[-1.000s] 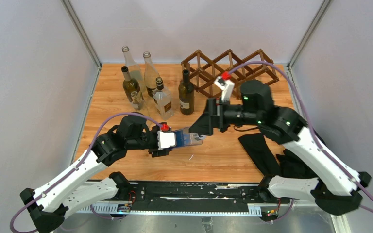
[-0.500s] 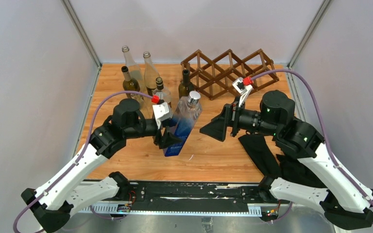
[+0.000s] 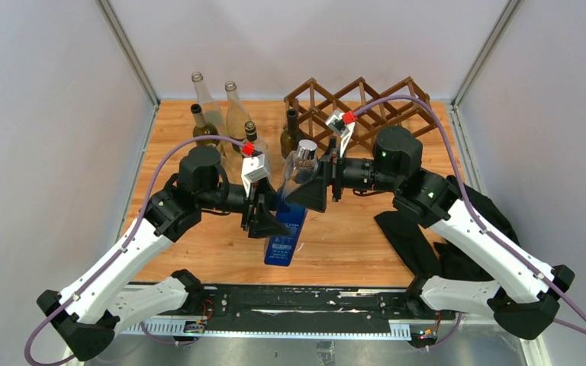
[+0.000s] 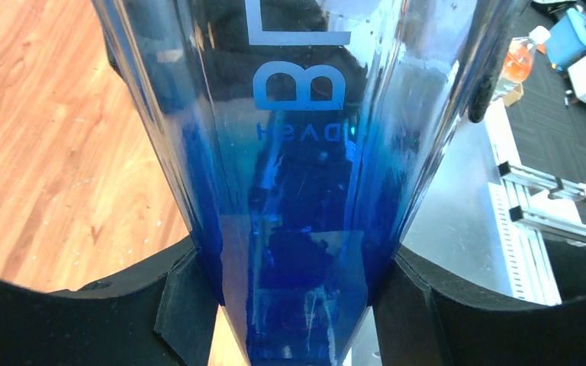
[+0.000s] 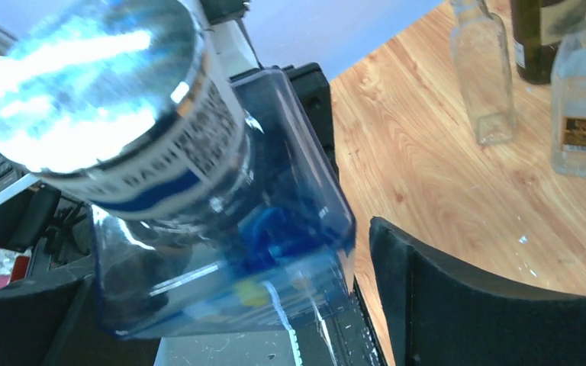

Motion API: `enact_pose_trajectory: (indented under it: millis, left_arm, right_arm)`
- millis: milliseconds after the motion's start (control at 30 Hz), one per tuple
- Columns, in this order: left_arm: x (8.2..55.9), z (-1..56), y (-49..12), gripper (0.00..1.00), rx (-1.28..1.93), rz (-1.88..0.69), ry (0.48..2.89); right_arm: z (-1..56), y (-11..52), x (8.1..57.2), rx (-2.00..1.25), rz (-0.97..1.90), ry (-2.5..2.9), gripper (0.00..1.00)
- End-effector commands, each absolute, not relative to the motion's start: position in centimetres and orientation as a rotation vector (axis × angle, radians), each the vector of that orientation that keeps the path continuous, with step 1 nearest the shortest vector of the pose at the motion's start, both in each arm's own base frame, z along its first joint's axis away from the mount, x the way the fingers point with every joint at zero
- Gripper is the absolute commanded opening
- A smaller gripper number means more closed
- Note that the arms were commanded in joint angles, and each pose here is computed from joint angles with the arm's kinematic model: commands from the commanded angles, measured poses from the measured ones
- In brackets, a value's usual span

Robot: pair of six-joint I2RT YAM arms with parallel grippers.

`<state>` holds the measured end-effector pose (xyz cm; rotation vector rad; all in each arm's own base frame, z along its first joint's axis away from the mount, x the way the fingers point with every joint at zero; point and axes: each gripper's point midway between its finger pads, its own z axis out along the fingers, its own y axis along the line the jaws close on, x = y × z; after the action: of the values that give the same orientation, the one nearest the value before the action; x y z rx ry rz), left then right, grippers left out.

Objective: Take the wine bottle off the wine rack

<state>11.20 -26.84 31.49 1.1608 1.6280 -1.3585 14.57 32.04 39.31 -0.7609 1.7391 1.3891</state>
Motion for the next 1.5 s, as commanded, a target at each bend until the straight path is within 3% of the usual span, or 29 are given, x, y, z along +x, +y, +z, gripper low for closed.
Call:
enact_pose_trajectory:
  millis: [0, 67, 100, 133, 167, 200, 433, 600, 1067, 1467]
  left_arm:
    - [9.1, 36.3, -26.7, 0.0, 1.25, -1.423, 1.41]
    - [9.4, 35.8, -26.5, 0.02, 1.249, -1.395, 1.44]
    - [9.9, 35.3, -26.4, 0.26, 1.239, -1.36, 1.479]
    - [10.3, 34.9, -26.3, 0.45, 1.235, -1.334, 1.503]
    - [10.8, 34.5, -26.2, 0.76, 1.228, -1.298, 1.539]
    - [11.4, 33.7, -25.9, 0.98, 1.218, -1.258, 1.594]
    - [17.2, 29.0, -21.4, 1.0, 1.12, -0.978, 1.982]
    - [21.9, 27.7, -16.5, 1.0, 0.899, -0.781, 2.13]
    - [27.9, 26.7, -4.4, 1.0, 0.54, -0.275, 2.271]
    - [29.2, 26.7, 1.0, 1.0, 0.319, -0.141, 2.219]
  right_arm:
    - [41.5, 32.6, 14.2, -0.837, 1.434, 1.586, 0.85]
    - [41.5, 32.8, 13.9, -0.863, 1.452, 1.584, 0.65]
    - [41.4, 32.8, 13.9, -0.869, 1.449, 1.591, 0.45]
    - [41.2, 32.8, 14.1, -0.863, 1.437, 1.608, 0.36]
    - [41.0, 32.7, 14.4, -0.857, 1.414, 1.625, 0.16]
    - [40.7, 32.5, 14.8, -0.847, 1.379, 1.648, 0.02]
    - [37.9, 30.6, 18.7, -0.77, 1.077, 1.691, 0.0]
    - [35.4, 30.5, 22.3, -0.739, 0.882, 1.694, 0.0]
    - [31.9, 35.5, 29.6, -0.635, 0.798, 1.622, 0.0]
    - [27.2, 36.5, 30.8, -0.658, 0.763, 1.694, 0.01]
